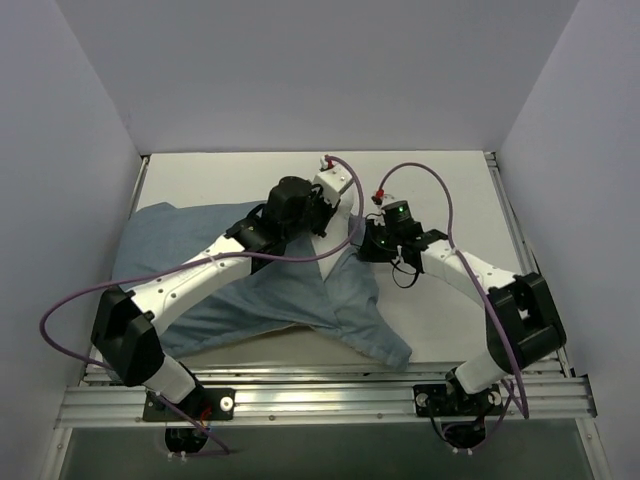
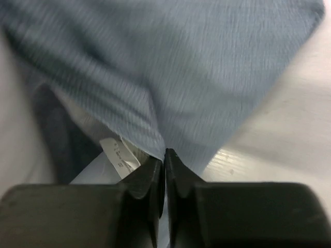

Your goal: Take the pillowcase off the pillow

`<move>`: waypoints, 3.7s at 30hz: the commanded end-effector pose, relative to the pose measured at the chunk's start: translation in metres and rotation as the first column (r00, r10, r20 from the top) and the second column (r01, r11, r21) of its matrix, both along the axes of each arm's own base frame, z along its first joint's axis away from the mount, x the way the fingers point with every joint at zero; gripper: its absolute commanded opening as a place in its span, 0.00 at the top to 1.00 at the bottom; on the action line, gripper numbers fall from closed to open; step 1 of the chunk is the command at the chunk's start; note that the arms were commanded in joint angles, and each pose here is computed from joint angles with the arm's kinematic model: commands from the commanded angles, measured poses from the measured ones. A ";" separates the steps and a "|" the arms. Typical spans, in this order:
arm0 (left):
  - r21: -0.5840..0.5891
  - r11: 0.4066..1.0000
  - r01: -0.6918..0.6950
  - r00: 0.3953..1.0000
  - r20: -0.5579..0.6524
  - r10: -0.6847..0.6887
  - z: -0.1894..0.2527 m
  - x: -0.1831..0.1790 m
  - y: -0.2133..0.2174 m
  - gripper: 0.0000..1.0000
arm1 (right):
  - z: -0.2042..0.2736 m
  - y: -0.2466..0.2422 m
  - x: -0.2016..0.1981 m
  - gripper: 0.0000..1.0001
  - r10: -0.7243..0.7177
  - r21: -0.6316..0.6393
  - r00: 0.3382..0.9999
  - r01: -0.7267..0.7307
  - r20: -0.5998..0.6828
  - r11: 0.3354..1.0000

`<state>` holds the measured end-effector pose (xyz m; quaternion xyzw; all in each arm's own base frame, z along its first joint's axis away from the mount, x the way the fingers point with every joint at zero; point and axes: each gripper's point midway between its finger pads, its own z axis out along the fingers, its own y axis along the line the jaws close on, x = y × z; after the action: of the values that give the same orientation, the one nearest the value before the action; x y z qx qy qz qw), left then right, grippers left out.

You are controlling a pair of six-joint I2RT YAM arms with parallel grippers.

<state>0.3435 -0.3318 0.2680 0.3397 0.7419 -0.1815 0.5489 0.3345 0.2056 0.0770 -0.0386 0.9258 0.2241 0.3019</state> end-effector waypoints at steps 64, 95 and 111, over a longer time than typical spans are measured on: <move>-0.551 0.774 -0.313 0.922 -0.371 0.108 0.043 0.123 0.030 0.98 | -0.002 -0.001 -0.093 1.00 -0.146 0.209 0.988 0.151 -0.040 0.966; -0.095 0.701 -0.707 0.680 -0.362 0.638 -0.026 -0.035 0.143 0.04 | 0.060 -0.038 -0.065 0.23 -0.125 -0.051 0.973 0.137 0.191 0.989; -0.221 0.678 -0.701 0.703 -0.371 0.606 -0.071 0.056 0.136 0.06 | 0.043 0.042 -0.116 1.00 0.219 0.149 0.965 -0.240 0.144 0.959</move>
<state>0.3464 -0.1581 0.1510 -0.0952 0.8830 -0.0712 0.4540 0.2403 0.2328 0.1109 -0.1073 0.8856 0.2942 0.3429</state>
